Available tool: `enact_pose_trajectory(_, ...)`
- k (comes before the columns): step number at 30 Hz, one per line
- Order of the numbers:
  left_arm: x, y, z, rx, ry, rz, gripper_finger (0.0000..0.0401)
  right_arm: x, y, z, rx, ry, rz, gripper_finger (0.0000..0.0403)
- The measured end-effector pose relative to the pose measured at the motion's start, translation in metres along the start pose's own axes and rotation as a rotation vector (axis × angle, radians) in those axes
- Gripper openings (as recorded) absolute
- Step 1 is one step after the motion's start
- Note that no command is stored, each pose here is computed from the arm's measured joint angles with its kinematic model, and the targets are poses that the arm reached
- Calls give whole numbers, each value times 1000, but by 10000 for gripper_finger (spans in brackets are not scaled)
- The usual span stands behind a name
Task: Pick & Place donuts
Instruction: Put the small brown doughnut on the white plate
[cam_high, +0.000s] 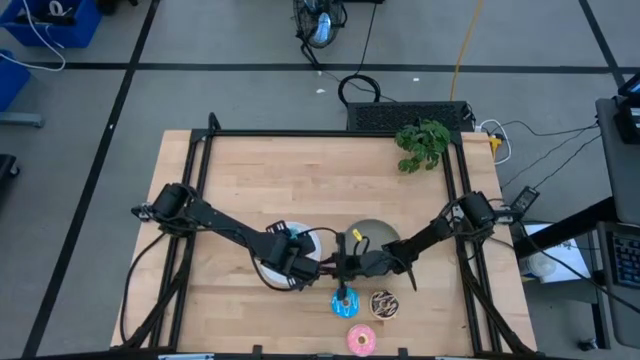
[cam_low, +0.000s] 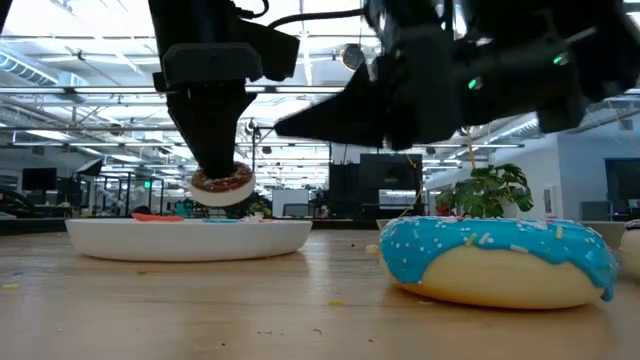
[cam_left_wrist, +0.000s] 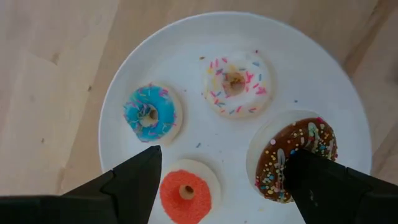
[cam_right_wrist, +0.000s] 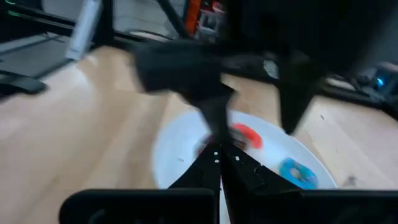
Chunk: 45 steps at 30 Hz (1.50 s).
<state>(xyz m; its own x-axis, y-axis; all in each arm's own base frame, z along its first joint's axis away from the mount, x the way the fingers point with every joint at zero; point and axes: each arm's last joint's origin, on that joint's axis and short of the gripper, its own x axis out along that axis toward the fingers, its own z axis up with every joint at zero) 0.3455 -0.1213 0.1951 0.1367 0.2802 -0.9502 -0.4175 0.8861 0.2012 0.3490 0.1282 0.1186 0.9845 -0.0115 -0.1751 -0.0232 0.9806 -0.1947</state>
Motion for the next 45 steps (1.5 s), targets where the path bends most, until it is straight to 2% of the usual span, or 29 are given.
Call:
enact_pose_trajectory(4, 0, -1, 2, 6, -16, -15, 324, 2, -4, -2, 3, 12, 12, 0)
enact_pose_trajectory(11, 1, 1, 4, 1, -15, -14, 324, 22, -6, 12, -22, 28, 60, 0)
enact_pose_trajectory(20, 0, -2, 0, 9, -9, -10, 323, 43, -2, -13, -49, 98, 63, 0)
enact_pose_trajectory(32, 0, -1, -3, 29, 7, 9, 324, 40, -4, -1, -69, 103, 63, 0)
enact_pose_trajectory(36, 0, 0, -2, 49, -29, 46, 324, 33, -2, 4, -97, 105, 49, 0)
enact_pose_trajectory(41, -3, -6, -9, 140, -33, 53, 324, 19, -4, 6, -161, 189, 4, 0)
enact_pose_trajectory(45, -6, -10, -14, 247, -61, 95, 324, 11, -7, 15, -156, 178, 3, 0)
